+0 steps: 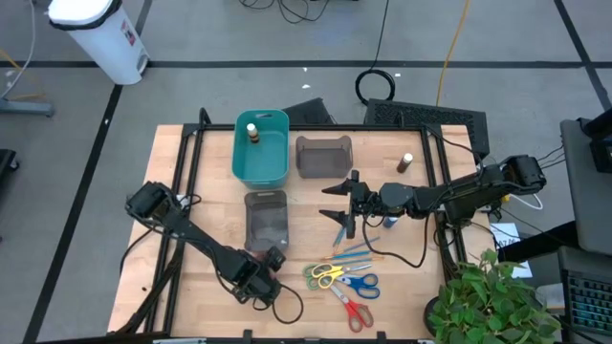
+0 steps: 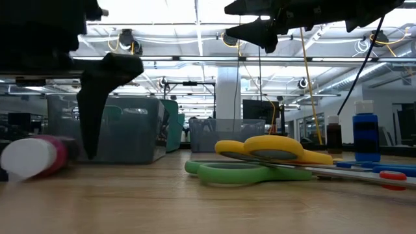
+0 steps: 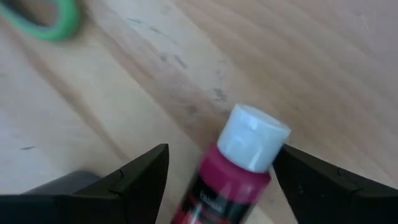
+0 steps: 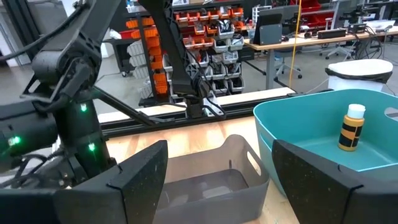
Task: Pick & Place Paint Supplies
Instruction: Put the pink paint bottle into the blue bin
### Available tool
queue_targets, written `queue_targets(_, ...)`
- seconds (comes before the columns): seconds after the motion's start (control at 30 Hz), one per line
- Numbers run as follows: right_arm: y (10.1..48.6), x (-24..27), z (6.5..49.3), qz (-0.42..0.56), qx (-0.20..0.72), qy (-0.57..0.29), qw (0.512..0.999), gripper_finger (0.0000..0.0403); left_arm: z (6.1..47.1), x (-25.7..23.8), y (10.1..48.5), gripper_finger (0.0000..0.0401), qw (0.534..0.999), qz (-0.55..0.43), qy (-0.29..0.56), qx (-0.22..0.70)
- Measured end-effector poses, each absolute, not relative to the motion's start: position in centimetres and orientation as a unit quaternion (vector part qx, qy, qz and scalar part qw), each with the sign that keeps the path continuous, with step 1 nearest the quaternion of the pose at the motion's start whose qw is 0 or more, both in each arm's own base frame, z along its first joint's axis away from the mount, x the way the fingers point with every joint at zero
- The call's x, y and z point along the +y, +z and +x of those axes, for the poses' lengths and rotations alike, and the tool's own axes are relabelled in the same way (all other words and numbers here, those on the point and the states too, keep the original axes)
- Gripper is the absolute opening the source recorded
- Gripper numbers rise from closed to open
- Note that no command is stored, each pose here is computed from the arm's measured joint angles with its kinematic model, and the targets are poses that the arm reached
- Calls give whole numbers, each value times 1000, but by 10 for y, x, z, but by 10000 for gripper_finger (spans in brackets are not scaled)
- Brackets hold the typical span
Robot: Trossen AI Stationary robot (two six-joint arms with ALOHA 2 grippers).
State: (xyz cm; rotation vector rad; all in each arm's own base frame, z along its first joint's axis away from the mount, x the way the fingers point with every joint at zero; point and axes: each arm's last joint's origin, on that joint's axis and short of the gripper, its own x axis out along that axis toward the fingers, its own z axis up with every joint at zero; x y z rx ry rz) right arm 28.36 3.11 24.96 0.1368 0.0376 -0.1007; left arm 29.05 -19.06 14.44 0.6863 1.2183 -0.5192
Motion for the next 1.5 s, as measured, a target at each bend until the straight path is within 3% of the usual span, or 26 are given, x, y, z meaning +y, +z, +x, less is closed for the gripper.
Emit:
queue_targets(0.13,250,31,284,68,19,-50,996,279,292,-192,140,294,743,285,-217,566)
queue_targets(0.27,250,31,284,68,18,-50,996,279,296,-191,141,294,777,195,-166,575)
queue_targets(0.57,250,31,284,68,18,-50,996,279,318,-192,150,294,847,37,-116,517)
queue_targets(0.83,249,31,284,68,20,-50,996,279,315,-189,177,294,827,94,-166,529)
queue_targets(1.07,249,31,284,68,22,-51,996,279,309,-185,173,294,800,142,-178,555)
queue_targets(1.33,249,31,284,68,22,-51,996,279,291,-174,163,294,737,222,-154,620)
queue_targets(1.5,249,31,284,68,22,-50,996,279,286,-170,153,294,727,233,-158,627)
